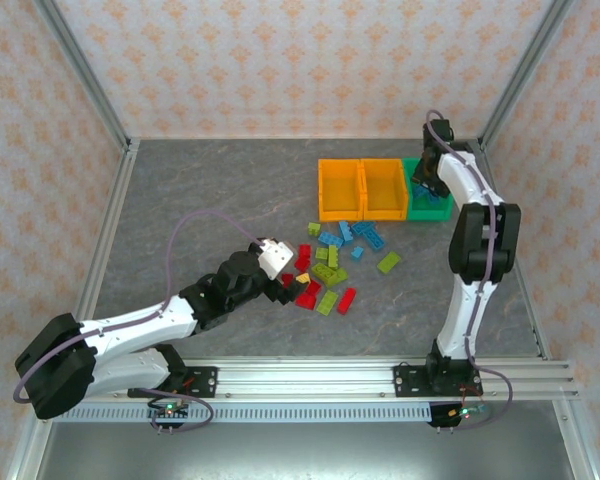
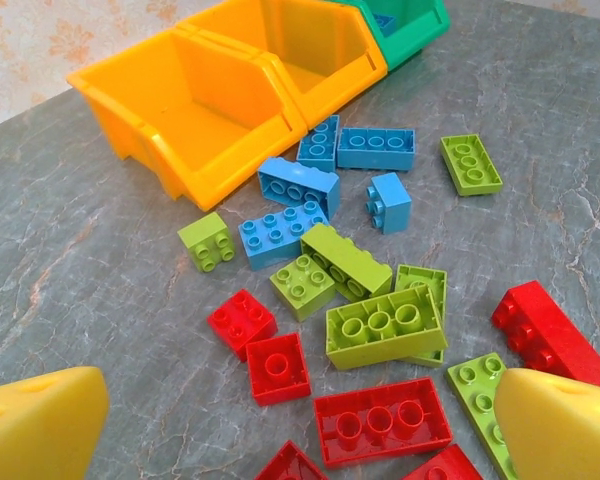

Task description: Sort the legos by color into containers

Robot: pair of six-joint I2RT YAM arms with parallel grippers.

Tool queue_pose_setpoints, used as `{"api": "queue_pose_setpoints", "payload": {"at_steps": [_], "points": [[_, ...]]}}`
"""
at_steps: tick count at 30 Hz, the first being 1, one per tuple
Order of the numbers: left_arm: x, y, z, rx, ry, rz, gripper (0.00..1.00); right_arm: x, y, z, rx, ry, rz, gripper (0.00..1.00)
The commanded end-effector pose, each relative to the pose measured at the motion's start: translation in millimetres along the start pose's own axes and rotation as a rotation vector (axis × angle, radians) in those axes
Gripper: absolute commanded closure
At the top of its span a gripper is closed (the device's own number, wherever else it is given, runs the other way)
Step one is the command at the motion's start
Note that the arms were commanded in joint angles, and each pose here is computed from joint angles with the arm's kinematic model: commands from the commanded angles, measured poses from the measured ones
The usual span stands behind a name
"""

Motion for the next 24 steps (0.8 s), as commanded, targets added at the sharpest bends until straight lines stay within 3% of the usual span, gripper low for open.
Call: {"api": "queue_pose_setpoints", "payload": {"at_steps": [1,7,13,24], "points": [[0.8,1.1,-2.9,-0.01,-0.012,-0.022,0.0,48.7,-21.3,12.5,-0.067,-0.011,-0.013,0.42],[2.3,-1.1,-4.7,-0.005,-0.019,0.005,0.0,86.8,-44.5,98.0,-0.151,0.086,-0.171,0.38],[4.4,-1.1,-5.5,-0.005,-0.031,0.008,0.0,89.2,-30.4,178.2,-0.023,0.21,-0.164,0.28],[2.4,-1.0,-4.4,-0.011,-0.018,0.007,0.0,26.7,-3.9,207.8,0.084,0.307,-0.016,0.26]]}}
Point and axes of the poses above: each hand's point on the last joint's axis, 136 mm out from that joint toward the fingers, its own x axis back along the fingers, its own y axis along the line the jaws close on, z = x × y, the point moved 9 cm from there along x, back along the fingers
